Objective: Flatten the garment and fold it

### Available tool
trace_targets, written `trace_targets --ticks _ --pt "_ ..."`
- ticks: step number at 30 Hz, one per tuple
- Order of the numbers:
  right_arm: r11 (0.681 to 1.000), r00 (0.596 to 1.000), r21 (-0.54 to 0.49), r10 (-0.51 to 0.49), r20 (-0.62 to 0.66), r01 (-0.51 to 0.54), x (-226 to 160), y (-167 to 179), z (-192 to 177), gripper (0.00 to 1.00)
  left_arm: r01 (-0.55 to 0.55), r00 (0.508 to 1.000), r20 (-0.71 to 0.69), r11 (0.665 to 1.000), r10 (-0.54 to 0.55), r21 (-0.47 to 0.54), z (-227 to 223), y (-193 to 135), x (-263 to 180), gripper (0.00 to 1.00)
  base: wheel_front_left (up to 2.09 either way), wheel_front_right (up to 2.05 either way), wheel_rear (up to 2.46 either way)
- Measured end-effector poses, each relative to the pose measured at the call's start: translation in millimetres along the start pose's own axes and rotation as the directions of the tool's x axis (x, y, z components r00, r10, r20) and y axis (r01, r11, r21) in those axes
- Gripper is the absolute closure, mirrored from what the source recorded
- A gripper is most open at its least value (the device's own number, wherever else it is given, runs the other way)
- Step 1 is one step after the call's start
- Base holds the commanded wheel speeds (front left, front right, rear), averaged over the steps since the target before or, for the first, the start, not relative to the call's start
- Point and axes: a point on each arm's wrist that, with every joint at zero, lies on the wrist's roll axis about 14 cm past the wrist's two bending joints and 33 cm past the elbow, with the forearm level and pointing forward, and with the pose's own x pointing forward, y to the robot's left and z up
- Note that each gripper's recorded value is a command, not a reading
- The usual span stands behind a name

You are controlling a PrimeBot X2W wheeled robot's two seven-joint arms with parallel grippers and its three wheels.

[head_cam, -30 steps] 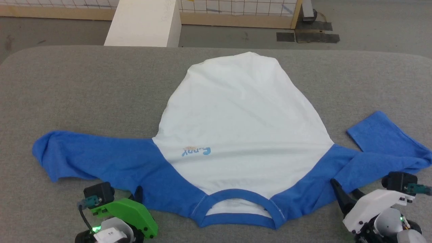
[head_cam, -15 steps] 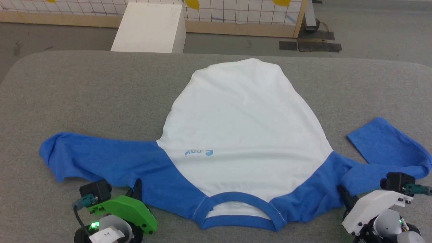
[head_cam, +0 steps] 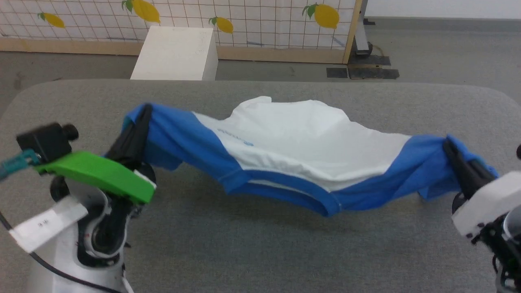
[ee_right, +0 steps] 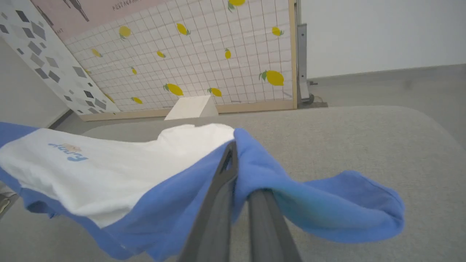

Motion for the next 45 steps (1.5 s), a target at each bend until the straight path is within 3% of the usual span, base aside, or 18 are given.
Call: trace_targets --ticks 6,10,22,30,36,41,45 --pt "0.984 0.993 -0.178 0.048 0.105 -0.028 29 30 85 1.00 0.070 0.991 0.111 0.996 -0.076 0.051 68 -23 40 1.00 0.00 0.00 0.00" --pt "0.970 0.989 -0.242 0.053 0.138 -0.018 63 34 124 1.00 0.076 0.982 0.170 0.996 -0.084 0.055 98 -26 76 1.00 0.00 0.00 0.00" --pt "0.936 0.969 -0.343 0.011 0.247 0.077 180 24 188 1.00 -0.020 0.956 0.294 0.998 0.000 0.066 133 14 187 1.00 0.00 0.00 0.00" --pt "0.916 0.903 -0.378 0.042 0.428 0.137 230 27 224 1.00 -0.049 0.881 0.473 0.999 0.032 0.023 152 40 234 1.00 0.00 0.00 0.00" --pt "0.918 0.930 -0.382 0.045 0.364 0.105 269 17 184 1.00 -0.092 0.903 0.421 0.996 0.088 -0.010 111 76 257 1.00 0.00 0.00 0.00" --pt "0.936 0.975 -0.347 0.030 0.219 0.049 281 -2 116 1.00 -0.168 0.957 0.242 0.986 0.160 0.010 40 115 251 1.00 0.00 0.00 0.00" --pt "0.956 0.996 -0.292 0.021 0.087 0.005 271 -14 59 1.00 -0.220 0.975 0.065 0.971 0.215 0.092 -18 141 224 1.00 0.00 0.00 0.00"
